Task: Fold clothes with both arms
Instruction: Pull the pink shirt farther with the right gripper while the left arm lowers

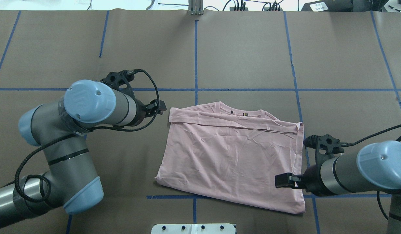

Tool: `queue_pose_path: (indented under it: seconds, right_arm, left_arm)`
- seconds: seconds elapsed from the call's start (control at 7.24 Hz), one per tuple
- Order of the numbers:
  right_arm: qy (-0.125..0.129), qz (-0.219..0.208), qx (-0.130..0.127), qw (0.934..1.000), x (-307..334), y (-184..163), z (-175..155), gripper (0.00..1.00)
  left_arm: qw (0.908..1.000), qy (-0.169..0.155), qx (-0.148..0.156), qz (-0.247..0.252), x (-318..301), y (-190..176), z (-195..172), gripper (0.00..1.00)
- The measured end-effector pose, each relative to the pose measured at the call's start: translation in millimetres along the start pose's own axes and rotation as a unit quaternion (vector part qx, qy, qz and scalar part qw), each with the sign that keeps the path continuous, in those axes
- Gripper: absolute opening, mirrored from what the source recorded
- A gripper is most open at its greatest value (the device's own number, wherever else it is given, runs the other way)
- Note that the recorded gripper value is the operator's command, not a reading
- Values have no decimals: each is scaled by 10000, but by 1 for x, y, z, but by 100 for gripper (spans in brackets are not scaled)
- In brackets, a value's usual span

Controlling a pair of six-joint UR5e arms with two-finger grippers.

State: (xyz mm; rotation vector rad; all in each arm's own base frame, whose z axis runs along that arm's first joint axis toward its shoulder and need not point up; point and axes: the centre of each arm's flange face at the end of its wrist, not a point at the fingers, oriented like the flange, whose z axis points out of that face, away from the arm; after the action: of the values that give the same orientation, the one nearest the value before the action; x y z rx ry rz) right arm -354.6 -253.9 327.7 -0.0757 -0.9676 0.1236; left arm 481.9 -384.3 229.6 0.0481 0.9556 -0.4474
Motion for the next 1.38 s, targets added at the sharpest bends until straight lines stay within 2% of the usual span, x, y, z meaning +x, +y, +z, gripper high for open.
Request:
queue_pose_path:
  seconds: [0.28, 0.41, 0.55, 0.83, 1.1, 1.38]
  right_arm:
    - [-293, 139, 415, 9986, -15, -35, -25, 100]
    - [-384, 170, 531, 9977, -20, -44, -33, 100]
    - [-439, 179, 589, 9971, -25, -49, -36, 100]
    - [-473, 181, 625, 9968, -31, -54, -34, 100]
    - [-490, 189, 649, 9965, -32, -57, -35, 100]
    - [-487, 206, 678, 9963, -31, -60, -37, 100]
  left_arm:
    - [9966, -447, -427, -536, -9, 89, 24, 98]
    - [9948, -598, -494, -661, -13, 121, 37, 98]
    - [9934, -741, -486, -728, -18, 137, 52, 96]
    - [9918, -926, -420, -773, -24, 145, 74, 87]
    - [9916, -931, -412, -803, -24, 146, 76, 85]
    - [9920, -877, -430, -803, -20, 147, 71, 76]
